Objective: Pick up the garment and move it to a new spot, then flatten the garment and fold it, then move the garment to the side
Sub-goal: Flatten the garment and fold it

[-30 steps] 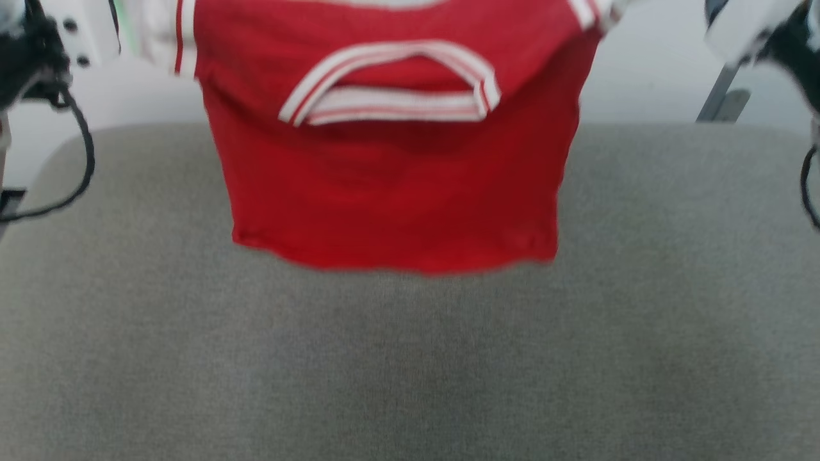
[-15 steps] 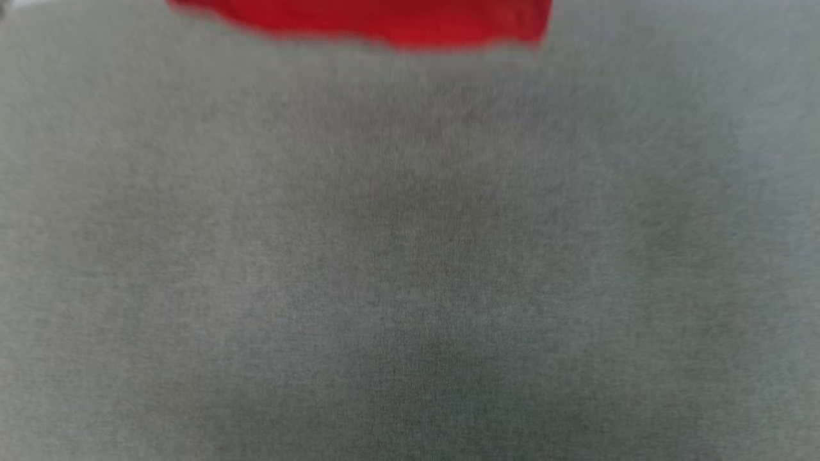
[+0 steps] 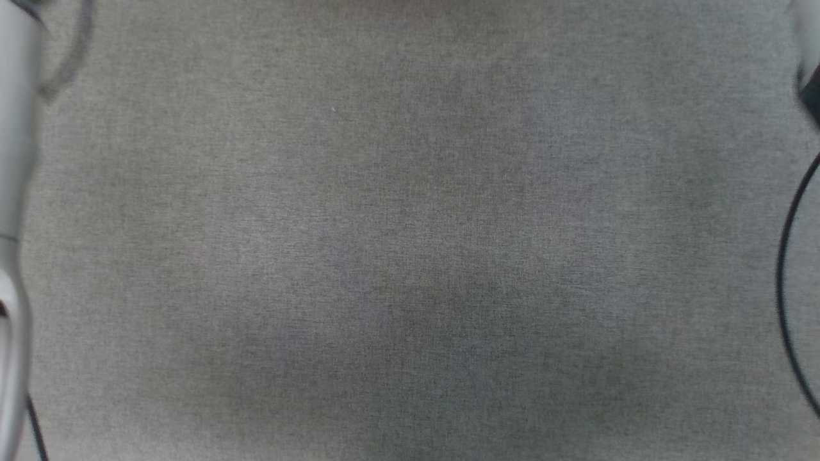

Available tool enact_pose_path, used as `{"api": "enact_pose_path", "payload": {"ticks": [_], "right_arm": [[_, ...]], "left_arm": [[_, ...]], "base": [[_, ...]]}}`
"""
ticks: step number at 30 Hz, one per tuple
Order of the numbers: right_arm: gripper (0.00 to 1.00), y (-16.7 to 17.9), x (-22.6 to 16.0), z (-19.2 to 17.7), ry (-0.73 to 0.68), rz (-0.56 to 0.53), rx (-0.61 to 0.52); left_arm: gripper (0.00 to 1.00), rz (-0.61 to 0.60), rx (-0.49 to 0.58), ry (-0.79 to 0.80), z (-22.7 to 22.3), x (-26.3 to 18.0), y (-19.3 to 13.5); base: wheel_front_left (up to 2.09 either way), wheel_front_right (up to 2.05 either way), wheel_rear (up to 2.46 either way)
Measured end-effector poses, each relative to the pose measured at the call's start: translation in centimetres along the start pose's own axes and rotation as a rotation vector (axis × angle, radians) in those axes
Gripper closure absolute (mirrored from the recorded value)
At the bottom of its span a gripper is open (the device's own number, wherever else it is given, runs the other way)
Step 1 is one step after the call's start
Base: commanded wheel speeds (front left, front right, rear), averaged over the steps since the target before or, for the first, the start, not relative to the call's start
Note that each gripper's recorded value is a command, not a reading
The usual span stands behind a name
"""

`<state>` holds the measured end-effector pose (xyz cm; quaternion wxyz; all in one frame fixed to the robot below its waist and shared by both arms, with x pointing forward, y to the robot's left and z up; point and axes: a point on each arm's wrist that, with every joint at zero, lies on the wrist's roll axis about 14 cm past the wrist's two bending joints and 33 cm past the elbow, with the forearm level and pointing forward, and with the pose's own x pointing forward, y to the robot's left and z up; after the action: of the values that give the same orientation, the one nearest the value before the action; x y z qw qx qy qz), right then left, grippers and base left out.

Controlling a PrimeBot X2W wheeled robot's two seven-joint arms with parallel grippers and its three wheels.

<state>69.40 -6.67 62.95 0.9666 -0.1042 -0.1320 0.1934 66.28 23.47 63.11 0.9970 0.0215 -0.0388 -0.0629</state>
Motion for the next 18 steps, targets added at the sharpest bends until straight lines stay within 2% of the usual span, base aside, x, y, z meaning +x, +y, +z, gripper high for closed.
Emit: {"api": "enact_pose_path", "payload": {"ticks": [5,9,14,15,18], "right_arm": [[1.0,2.1,-2.6,-4.9,0.177,0.02,0.106],[1.0,3.7,-5.2,-7.1,0.301,0.037,0.189],[1.0,4.1,-9.6,-8.8,0.444,0.039,0.283],[1.0,4.3,-11.4,-8.9,0.482,0.047,0.309],[1.0,4.2,-14.0,-8.5,0.521,0.058,0.325]], "left_arm": [[1.0,0.04,-0.075,0.254,-6.9,-3.0,0.8],[1.0,0.039,-0.119,0.492,-11.7,-6.5,0.5],[1.0,0.026,-0.144,0.632,-13.5,-10.9,0.5],[1.0,0.021,-0.154,0.674,-14.0,-13.0,0.6],[1.0,0.013,-0.174,0.699,-14.2,-15.6,0.7]], "base": [[0.0,0.0,0.0],[0.0,0.0,0.0],[0.0,0.0,0.0],[0.0,0.0,0.0],[0.0,0.0,0.0]]}}
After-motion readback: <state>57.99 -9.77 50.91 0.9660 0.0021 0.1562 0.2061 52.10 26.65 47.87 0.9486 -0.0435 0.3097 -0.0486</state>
